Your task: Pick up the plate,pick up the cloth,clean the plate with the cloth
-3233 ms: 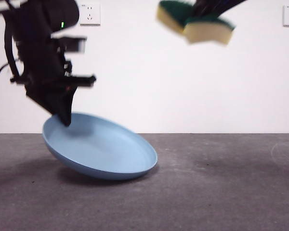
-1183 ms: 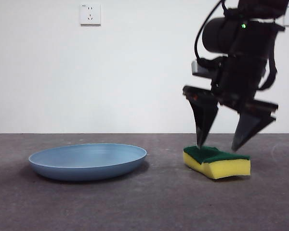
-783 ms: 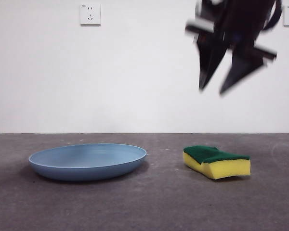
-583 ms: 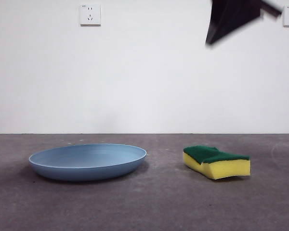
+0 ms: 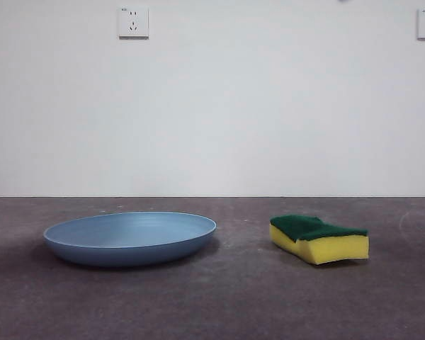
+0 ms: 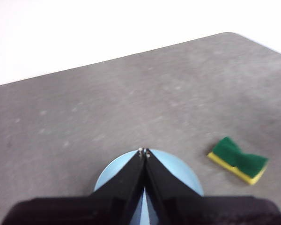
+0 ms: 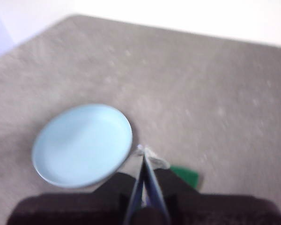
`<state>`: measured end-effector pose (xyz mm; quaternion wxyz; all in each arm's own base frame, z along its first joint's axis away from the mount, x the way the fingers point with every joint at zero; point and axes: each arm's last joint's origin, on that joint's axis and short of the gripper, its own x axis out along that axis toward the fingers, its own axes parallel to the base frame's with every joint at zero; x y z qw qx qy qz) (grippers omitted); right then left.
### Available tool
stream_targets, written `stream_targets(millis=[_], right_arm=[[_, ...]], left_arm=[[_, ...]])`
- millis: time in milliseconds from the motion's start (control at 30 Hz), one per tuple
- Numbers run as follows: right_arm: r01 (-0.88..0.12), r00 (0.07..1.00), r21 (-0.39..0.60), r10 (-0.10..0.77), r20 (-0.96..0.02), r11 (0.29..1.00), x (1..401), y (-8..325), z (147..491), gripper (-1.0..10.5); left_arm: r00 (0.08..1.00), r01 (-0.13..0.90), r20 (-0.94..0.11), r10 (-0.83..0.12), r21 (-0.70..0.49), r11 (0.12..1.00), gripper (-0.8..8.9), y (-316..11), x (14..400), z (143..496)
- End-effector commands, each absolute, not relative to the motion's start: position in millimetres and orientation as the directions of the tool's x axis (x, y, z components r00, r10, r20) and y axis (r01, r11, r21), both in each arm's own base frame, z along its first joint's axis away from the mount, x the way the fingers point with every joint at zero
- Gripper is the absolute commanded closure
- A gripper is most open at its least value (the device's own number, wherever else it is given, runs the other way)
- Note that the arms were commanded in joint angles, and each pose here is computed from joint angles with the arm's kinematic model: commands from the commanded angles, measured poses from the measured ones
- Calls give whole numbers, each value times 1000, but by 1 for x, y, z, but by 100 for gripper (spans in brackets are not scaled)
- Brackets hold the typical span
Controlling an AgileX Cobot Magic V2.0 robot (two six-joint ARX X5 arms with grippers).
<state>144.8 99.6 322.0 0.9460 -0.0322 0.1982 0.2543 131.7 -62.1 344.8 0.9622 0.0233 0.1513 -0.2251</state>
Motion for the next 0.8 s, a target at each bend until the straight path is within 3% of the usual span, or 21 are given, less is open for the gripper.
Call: stream_targets(millis=[33, 233, 467, 800], right_arm=[[-463, 810, 41, 442, -385, 885, 136, 96, 302, 958], [-409, 822, 22, 378, -426, 912, 134, 92, 289, 954], [-407, 823, 25, 378, -424, 913, 134, 92, 289, 945], [-407, 823, 25, 378, -424, 913, 134, 92, 289, 945]], left_arm=[[857, 435, -291, -425, -30, 900, 822, -61, 128, 317], [840, 438, -331, -431, -57, 897, 817, -60, 126, 293], [805, 418, -428, -411, -84, 905, 817, -60, 125, 283], [800, 417, -438, -409, -84, 905, 817, -59, 125, 282]])
